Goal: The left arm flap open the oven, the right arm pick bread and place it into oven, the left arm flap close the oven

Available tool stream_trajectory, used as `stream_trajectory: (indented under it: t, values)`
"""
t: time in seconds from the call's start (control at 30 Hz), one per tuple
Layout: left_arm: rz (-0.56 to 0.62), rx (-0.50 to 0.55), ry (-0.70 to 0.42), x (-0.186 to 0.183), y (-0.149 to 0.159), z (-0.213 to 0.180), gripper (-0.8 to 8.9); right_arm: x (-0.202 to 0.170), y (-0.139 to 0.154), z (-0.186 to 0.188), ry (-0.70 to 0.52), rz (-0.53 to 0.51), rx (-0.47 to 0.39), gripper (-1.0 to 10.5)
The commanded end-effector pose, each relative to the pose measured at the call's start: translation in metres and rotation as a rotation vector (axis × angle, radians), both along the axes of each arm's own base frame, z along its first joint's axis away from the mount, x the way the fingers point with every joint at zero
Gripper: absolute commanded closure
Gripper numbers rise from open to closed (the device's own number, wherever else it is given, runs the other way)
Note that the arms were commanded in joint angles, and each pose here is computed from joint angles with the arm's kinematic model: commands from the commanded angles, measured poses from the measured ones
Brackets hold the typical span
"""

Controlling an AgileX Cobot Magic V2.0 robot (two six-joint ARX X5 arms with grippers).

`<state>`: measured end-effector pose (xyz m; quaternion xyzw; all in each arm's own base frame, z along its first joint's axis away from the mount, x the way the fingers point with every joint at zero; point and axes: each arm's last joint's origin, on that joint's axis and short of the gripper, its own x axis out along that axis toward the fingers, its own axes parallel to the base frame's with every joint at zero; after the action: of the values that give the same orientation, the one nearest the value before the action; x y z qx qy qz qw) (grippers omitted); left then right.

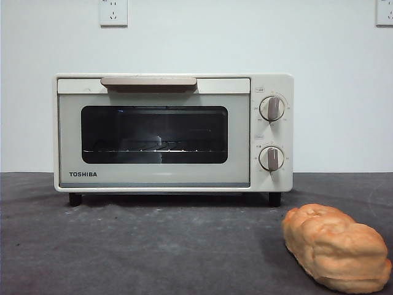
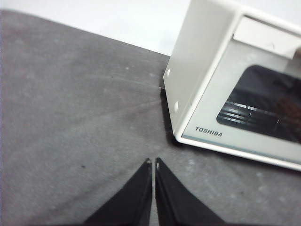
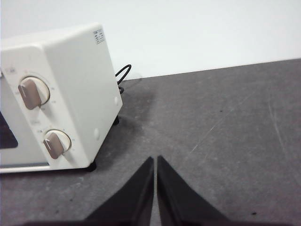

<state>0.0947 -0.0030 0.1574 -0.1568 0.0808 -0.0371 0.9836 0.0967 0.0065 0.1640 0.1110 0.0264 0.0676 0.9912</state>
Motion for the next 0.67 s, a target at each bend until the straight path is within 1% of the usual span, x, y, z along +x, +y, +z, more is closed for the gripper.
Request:
stream_trajectory:
  t: [0.03,0.13,0.27,0.4,0.57,0.67]
  values:
    - [0.015,-0.111,0.007,-0.001,0.0,0.003,7.96,-0.001,0.0,0.003,-0.006,0.01,0.098,9.4]
    - [0.014,-0.16,-0.022,-0.003,0.0,0.015,7.96,-0.002,0.0,0.013,-0.031,0.018,0.137,9.4]
    - [0.011,-0.177,-0.078,-0.008,0.0,0.038,7.96,-0.008,0.0,0.034,-0.076,0.02,0.14,9.4]
    - [0.009,-0.173,-0.098,-0.015,0.0,0.065,7.96,-0.015,0.0,0.059,-0.098,0.022,0.139,9.4]
    - [-0.005,-0.115,-0.075,-0.02,0.0,0.098,7.96,-0.019,0.0,0.092,-0.074,0.028,0.106,9.4]
    - [-0.062,-0.044,-0.035,-0.02,-0.002,0.118,7.96,-0.019,0.001,0.111,-0.009,0.057,0.059,9.4]
